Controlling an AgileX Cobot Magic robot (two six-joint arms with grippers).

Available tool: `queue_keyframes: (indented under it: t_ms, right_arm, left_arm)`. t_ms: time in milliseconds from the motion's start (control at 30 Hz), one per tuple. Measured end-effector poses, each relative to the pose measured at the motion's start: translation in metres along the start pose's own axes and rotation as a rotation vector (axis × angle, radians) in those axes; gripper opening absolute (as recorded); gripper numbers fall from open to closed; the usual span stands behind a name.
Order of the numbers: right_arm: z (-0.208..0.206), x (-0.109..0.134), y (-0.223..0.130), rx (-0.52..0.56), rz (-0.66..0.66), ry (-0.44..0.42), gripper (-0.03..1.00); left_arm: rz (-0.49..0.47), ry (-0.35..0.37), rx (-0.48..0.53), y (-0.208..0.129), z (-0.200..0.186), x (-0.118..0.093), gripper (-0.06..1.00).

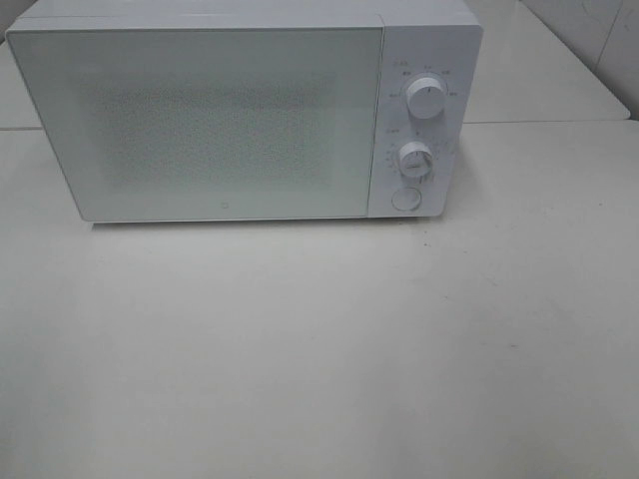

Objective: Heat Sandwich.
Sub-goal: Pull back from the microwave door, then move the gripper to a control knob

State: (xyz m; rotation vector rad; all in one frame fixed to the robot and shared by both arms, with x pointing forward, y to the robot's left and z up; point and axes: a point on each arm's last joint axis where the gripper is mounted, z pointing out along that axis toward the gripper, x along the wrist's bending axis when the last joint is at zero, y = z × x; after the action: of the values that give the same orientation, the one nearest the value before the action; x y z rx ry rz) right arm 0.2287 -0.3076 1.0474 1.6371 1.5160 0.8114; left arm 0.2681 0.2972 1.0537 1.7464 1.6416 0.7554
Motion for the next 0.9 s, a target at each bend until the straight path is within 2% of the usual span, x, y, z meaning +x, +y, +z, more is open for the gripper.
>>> queue_keyframes:
  t_ms: [100,167,367,900]
  right_arm:
    - [0.000,0.000,0.000,0.000,0.000,0.000,0.77]
    - [0.000,0.000,0.000,0.000,0.000,0.000,0.77]
    - [0.000,0.000,0.000,0.000,0.000,0.000,0.77]
    - [0.000,0.000,0.000,0.000,0.000,0.000,0.77]
  left_arm:
    - [0.001,0.002,-0.052,-0.006,-0.003,0.000,0.99]
    - [0.004,0.004,-0.130,-0.011,-0.011,-0.001,0.99]
    - [0.007,0.006,-0.232,-0.021,-0.024,-0.001,0.99]
    - [0.007,0.006,-0.248,-0.022,-0.026,-0.002,0.99]
